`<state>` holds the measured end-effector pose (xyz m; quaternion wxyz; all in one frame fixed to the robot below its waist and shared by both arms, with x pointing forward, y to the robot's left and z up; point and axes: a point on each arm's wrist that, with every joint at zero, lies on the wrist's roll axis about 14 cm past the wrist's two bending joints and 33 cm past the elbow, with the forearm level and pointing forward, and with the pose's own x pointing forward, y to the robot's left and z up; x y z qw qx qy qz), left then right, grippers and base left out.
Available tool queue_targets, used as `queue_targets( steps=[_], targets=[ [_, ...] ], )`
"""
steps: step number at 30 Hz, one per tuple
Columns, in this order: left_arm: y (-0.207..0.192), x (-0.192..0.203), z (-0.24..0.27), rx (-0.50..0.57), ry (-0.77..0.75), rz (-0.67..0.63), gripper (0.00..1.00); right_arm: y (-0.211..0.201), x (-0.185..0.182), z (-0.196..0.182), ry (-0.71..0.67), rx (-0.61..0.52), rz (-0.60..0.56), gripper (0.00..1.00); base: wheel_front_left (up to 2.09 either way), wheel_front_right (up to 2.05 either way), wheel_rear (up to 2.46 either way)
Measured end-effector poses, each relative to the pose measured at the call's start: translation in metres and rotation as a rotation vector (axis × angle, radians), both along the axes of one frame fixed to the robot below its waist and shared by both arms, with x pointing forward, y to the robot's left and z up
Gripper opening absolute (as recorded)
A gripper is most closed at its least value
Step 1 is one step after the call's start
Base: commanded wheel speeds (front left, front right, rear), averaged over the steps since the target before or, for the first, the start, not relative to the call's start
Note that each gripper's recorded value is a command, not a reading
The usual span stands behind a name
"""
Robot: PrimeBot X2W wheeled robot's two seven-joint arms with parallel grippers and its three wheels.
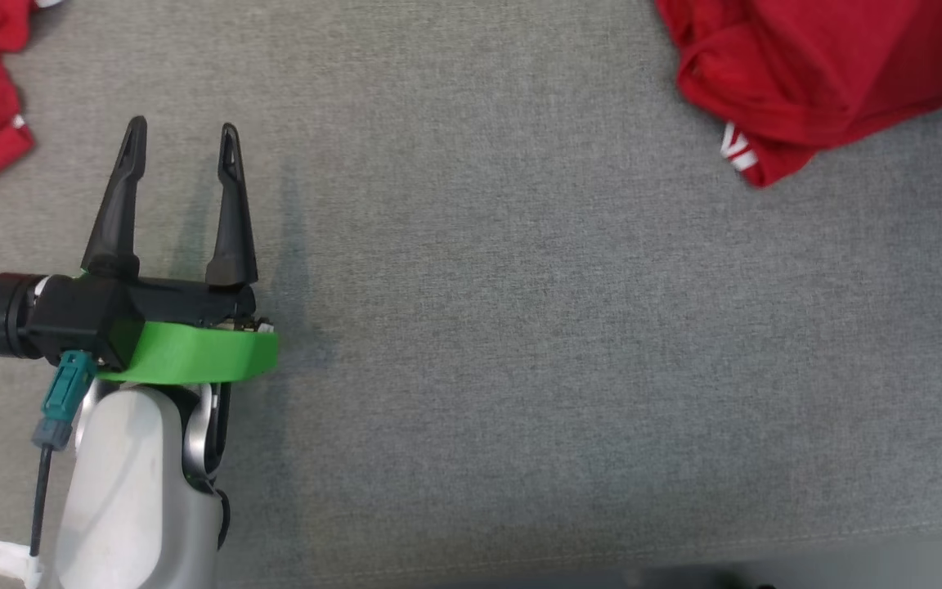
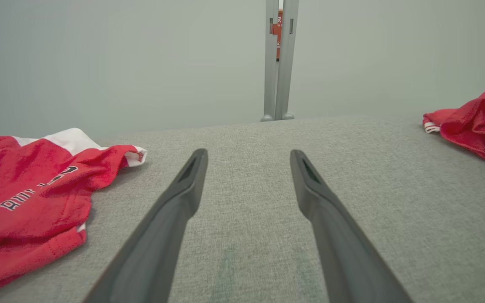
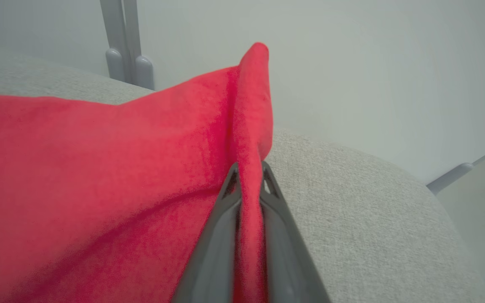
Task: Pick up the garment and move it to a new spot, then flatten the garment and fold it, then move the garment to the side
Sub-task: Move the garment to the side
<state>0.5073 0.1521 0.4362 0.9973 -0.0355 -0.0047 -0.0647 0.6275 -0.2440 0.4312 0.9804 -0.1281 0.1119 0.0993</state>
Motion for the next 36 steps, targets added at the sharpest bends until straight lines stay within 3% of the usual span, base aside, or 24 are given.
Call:
queue_targets(
  steps=[10,18,24,25,26,27,36],
  targets=[
    [-0.038,0.027,-0.042,0.021,0.02,-0.126,1.0,-0.122,-0.007,0.023,-0.005,-0.167,-0.194,0.0,0.0,0.0,0.0],
    [-0.062,0.038,-0.06,-0.001,0.01,-0.191,1.0,-0.175,-0.015,0.044,0.001,-0.243,-0.306,0.0,0.0,0.0,0.0],
    [-0.068,0.04,-0.066,-0.01,0.002,-0.204,1.0,-0.191,-0.016,0.047,0.022,-0.276,-0.345,0.0,0.0,0.0,0.0],
    [-0.069,0.041,-0.067,-0.011,0.001,-0.207,1.0,-0.193,-0.016,0.046,0.025,-0.279,-0.351,0.03,0.0,0.0,0.0],
    [-0.069,0.041,-0.067,-0.012,0.002,-0.206,1.0,-0.193,-0.016,0.045,0.026,-0.286,-0.349,0.45,0.0,0.0,0.0],
    [-0.069,0.041,-0.067,-0.012,0.002,-0.206,1.0,-0.192,-0.015,0.044,0.024,-0.29,-0.343,1.0,0.0,0.0,0.0],
    [-0.066,0.031,-0.055,-0.023,0.025,-0.177,1.0,-0.16,-0.008,0.073,-0.112,-0.272,-0.254,1.0,0.0,0.0,0.0]
  ],
)
